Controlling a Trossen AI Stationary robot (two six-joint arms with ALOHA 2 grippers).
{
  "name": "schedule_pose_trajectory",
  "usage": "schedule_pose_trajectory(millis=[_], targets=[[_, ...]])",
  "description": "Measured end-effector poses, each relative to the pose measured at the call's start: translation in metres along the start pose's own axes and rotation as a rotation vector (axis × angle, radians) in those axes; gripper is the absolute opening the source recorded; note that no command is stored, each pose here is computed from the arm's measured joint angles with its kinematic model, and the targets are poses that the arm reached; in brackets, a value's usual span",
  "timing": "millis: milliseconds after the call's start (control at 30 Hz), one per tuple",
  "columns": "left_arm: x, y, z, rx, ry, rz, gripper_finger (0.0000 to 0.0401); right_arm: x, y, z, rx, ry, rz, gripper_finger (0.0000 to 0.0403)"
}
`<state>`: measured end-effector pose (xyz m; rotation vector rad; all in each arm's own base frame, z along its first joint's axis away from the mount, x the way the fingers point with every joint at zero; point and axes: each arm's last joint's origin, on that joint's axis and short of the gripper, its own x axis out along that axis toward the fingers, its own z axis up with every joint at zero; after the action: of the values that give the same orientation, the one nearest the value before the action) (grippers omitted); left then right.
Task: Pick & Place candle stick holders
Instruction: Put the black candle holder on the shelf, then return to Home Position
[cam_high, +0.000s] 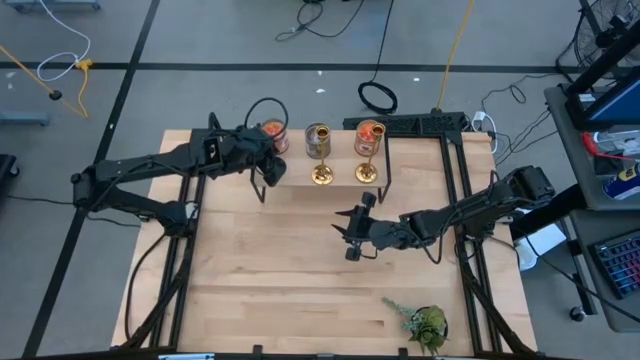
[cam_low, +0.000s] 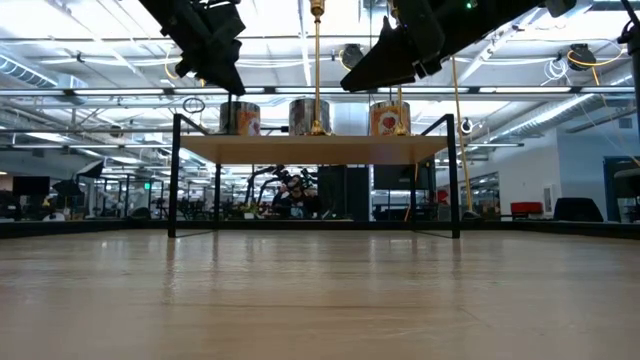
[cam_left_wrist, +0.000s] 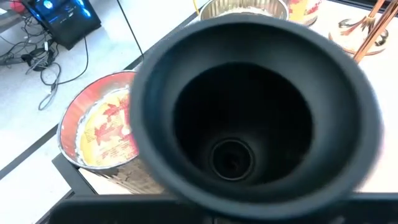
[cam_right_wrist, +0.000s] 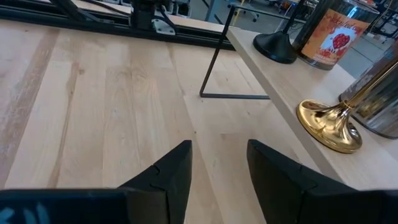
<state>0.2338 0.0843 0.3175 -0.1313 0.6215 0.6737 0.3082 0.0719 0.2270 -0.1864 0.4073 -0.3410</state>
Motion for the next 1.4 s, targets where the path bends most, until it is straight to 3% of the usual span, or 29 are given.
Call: schedule_pose_trajectory(millis=[633, 933, 1233, 1400], targets=[[-0.003, 0.001, -0.006, -0.013, 0.051, 0.006, 0.0167, -0.006, -0.004, 0.005, -0.026, -0.011, 0.001, 0.0153], [-0.027, 0.008, -0.013, -0.044, 0.086, -0.01, 0.0172, -0.025, -0.013, 0.016, -0.034, -0.036, 0.012, 0.0153], [-0.084, 0.025, -0.021, -0.065, -0.011, -0.063, 0.0173, -0.058, -0.032, 0.034, -0.003, -0.092, 0.025, 0.0153], [-0.112, 0.034, -0.039, -0.052, 0.029, -0.106, 0.0172, -0.074, -0.045, 0.033, -0.024, -0.051, 0.024, 0.0153]])
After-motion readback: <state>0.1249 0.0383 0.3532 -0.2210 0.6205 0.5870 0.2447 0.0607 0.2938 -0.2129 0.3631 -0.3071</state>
